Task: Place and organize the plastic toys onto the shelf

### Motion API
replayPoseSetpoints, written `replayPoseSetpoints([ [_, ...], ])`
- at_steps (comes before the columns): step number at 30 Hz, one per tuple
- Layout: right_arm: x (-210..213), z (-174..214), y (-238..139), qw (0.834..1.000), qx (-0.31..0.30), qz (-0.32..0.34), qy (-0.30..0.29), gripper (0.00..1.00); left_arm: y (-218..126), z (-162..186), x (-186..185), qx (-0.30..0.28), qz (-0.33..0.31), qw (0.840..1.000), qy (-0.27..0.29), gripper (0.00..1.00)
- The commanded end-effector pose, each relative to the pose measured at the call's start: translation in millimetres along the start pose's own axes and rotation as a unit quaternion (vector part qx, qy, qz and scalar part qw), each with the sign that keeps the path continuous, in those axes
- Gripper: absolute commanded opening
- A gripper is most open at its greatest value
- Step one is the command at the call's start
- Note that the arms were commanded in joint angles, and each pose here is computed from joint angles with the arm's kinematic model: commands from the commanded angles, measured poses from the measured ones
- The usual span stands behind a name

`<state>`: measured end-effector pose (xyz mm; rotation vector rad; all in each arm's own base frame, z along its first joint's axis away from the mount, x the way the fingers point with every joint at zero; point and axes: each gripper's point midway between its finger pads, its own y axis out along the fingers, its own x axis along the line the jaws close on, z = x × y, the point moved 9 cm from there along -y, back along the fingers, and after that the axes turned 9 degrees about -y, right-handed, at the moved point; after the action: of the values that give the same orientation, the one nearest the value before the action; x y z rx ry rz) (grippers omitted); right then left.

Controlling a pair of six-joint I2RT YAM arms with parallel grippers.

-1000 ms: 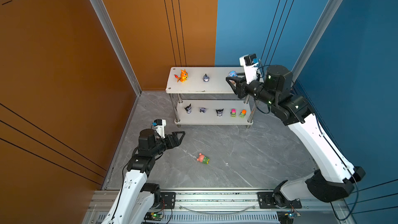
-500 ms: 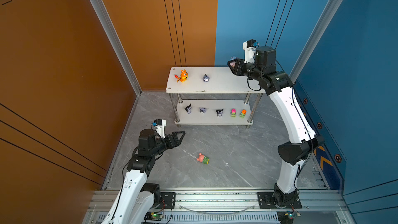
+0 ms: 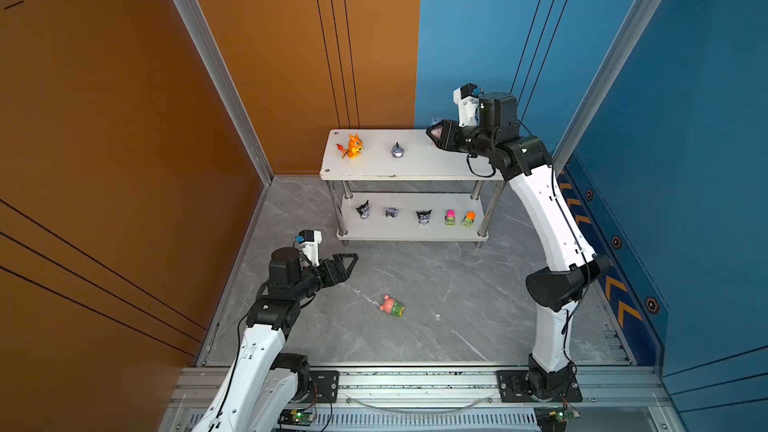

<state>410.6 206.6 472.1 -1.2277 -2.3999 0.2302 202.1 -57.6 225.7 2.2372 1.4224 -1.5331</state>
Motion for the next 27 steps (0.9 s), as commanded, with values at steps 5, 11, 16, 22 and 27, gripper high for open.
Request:
replayPoseSetpoints([
  [5,4,11,11,0.999,0.025,0.013,-0.030,0.23,-3,-7,-8,-0.010,0.019,1.000,0.013,0.90],
  [11,5,15,15,0.999,0.031,0.021,-0.039,0.23,-3,-6,-7,-0.009,0.019,1.000,0.012,0.90],
  [16,1,22,15,0.998,0.042,0.038,-0.040,0.23,-4,-6,-7,-0.010,0.019,1.000,0.012,0.90],
  [22,-5,26,16,0.997,0.045,0.047,-0.036,0.23,-3,-5,-6,-0.010,0.021,1.000,0.010,0.90],
  [27,-8,28,18,0.997,0.044,0.047,-0.031,0.23,-3,-6,-7,-0.009,0.022,1.000,0.011,0.90],
])
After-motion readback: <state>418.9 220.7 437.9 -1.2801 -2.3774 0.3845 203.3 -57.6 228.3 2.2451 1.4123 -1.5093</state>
